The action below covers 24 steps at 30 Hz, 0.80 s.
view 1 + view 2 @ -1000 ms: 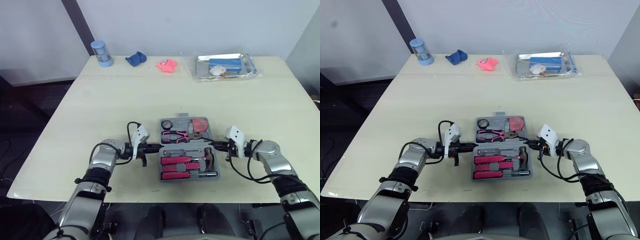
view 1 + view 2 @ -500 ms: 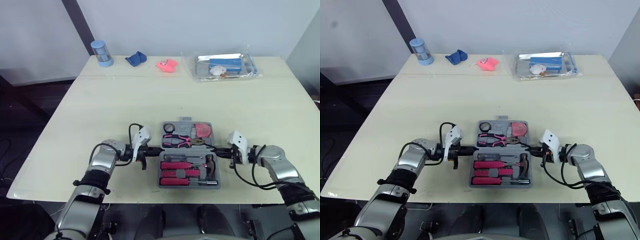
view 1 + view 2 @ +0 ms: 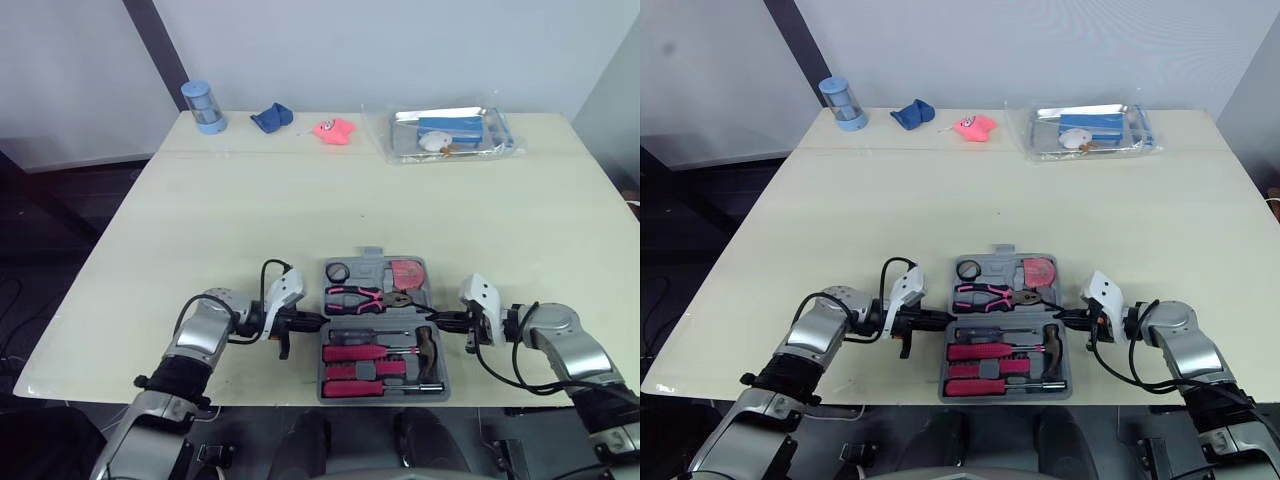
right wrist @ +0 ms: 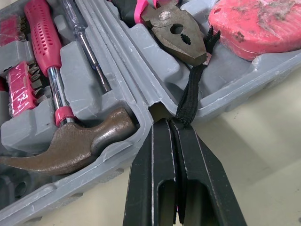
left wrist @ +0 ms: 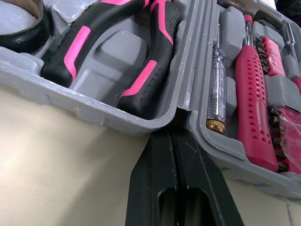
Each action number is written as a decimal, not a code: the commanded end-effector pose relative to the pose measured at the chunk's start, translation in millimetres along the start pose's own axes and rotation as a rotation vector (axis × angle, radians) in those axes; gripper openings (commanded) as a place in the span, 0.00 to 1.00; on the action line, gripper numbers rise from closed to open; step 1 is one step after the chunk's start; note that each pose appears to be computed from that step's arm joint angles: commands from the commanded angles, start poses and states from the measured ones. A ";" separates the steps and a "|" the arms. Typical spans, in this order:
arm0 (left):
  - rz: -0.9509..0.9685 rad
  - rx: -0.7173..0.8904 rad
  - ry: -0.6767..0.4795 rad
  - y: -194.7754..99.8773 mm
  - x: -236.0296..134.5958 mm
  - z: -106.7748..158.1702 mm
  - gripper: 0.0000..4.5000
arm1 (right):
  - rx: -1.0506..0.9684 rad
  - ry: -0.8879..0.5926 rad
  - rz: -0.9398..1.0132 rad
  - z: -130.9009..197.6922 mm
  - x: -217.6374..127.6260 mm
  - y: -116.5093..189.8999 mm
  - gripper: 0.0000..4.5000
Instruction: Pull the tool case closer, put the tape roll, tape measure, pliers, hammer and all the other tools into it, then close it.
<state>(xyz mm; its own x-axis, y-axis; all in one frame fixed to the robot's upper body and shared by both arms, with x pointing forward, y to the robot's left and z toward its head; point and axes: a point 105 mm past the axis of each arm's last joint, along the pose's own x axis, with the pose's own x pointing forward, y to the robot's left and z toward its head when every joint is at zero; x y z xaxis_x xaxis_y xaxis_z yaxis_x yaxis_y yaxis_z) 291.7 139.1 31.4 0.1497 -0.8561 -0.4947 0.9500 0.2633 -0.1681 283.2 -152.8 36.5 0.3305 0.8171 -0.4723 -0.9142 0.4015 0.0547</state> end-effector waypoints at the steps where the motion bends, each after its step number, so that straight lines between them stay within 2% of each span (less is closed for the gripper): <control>1: -0.050 0.040 -0.038 -8.3 6.5 11.6 0.00 | -0.037 -0.051 0.049 14.6 3.7 8.9 0.01; 24: 0.010 0.050 -0.043 2.2 10.2 10.2 0.00 | 0.004 -0.035 0.054 11.6 0.9 10.5 0.01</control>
<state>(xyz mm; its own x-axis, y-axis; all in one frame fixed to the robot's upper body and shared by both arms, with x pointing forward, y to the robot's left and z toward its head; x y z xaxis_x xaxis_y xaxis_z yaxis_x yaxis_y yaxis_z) 295.6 135.3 30.0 0.1710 -0.8612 -0.4786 0.9524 0.2689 -0.1436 281.5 -156.4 36.3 0.3275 0.8094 -0.4873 -0.9052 0.4166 0.0835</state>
